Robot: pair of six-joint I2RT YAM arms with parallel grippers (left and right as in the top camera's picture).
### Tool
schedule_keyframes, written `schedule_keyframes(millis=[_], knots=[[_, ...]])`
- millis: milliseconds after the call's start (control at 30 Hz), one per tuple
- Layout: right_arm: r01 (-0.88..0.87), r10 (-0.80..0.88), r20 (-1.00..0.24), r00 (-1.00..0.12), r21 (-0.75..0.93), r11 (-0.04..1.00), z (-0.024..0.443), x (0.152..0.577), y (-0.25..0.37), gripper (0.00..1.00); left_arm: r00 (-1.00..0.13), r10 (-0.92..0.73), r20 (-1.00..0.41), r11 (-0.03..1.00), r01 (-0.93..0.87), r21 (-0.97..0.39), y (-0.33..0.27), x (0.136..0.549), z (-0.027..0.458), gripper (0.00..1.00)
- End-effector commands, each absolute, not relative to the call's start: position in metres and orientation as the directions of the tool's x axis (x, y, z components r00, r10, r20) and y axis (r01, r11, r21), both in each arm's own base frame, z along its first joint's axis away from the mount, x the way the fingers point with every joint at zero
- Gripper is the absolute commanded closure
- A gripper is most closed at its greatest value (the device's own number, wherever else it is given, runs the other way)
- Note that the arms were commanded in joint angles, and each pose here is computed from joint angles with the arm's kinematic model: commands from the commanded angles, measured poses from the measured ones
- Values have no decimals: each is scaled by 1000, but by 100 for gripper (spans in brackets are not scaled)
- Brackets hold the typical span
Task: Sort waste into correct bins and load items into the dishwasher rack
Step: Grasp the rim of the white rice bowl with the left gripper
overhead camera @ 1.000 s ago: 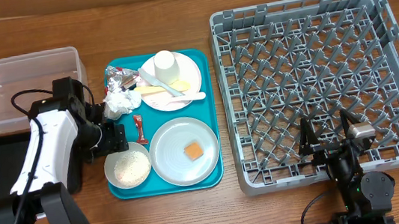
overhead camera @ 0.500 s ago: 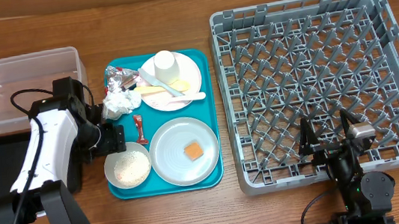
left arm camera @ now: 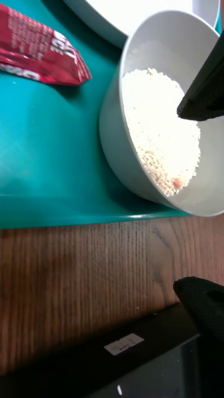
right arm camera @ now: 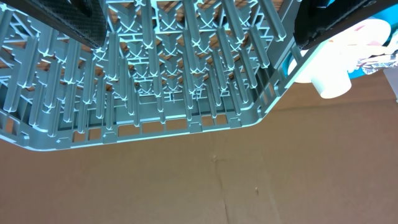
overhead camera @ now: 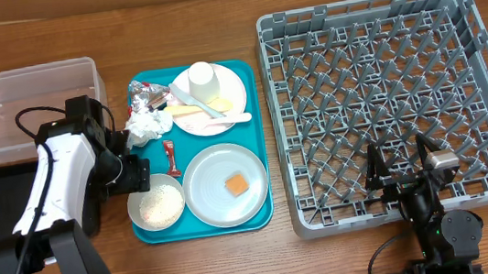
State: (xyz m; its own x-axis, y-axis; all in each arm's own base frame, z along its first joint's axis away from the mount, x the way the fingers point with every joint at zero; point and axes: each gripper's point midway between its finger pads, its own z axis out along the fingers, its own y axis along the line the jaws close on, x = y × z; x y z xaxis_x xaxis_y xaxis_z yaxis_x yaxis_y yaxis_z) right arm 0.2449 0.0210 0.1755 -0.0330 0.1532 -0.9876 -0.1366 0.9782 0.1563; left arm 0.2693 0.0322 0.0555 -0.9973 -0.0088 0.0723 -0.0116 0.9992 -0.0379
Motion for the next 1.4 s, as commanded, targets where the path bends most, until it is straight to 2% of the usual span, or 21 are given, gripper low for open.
schedule_keyframes(millis=[0, 200, 333, 400, 500, 633, 667, 733, 767, 867, 1033, 1167, 1300, 1367], knots=[[-138, 150, -988, -27, 152, 979, 174, 245, 21, 0, -994, 27, 106, 999, 23, -36, 33, 265, 48, 17], [-138, 150, -988, -27, 152, 979, 174, 245, 21, 0, -989, 56, 134, 997, 47, -67, 29, 266, 35, 13], [-138, 150, -988, -27, 152, 979, 174, 245, 21, 0, -984, 72, 164, 994, 58, -87, 27, 264, 25, 15], [-138, 150, -988, -27, 152, 979, 174, 245, 21, 0, -981, 72, 182, 994, 56, -91, 27, 263, 20, 11], [-138, 150, -988, -27, 152, 979, 174, 245, 21, 0, -979, 72, 192, 994, 55, -93, 27, 262, 18, 11], [-138, 150, -988, -27, 152, 979, 174, 245, 21, 0, -981, 72, 182, 994, 56, -91, 27, 264, 18, 1], [-138, 150, -988, -27, 152, 979, 174, 245, 21, 0, -981, 72, 180, 994, 56, -90, 27, 264, 18, 5], [-138, 150, -988, -27, 152, 979, 174, 245, 21, 0, -981, 72, 179, 994, 56, -90, 27, 265, 17, 21], [-138, 150, -988, -27, 152, 979, 174, 245, 21, 0, -981, 72, 179, 994, 56, -90, 27, 265, 17, 25], [-138, 150, -988, -27, 152, 979, 174, 245, 21, 0, -982, 72, 177, 994, 57, -89, 27, 266, 18, 28], [-138, 150, -988, -27, 152, 979, 174, 245, 21, 0, -984, 71, 164, 995, 58, -83, 29, 271, 21, 57], [-138, 150, -988, -27, 152, 979, 174, 245, 21, 0, -985, 71, 157, 995, 59, -80, 29, 273, 23, 71], [-138, 150, -988, -27, 152, 979, 174, 245, 21, 0, -982, 70, 174, 995, 58, -77, 30, 269, 24, 96], [-138, 150, -988, -27, 152, 979, 174, 245, 21, 0, -981, 70, 183, 995, 57, -79, 30, 267, 24, 96]])
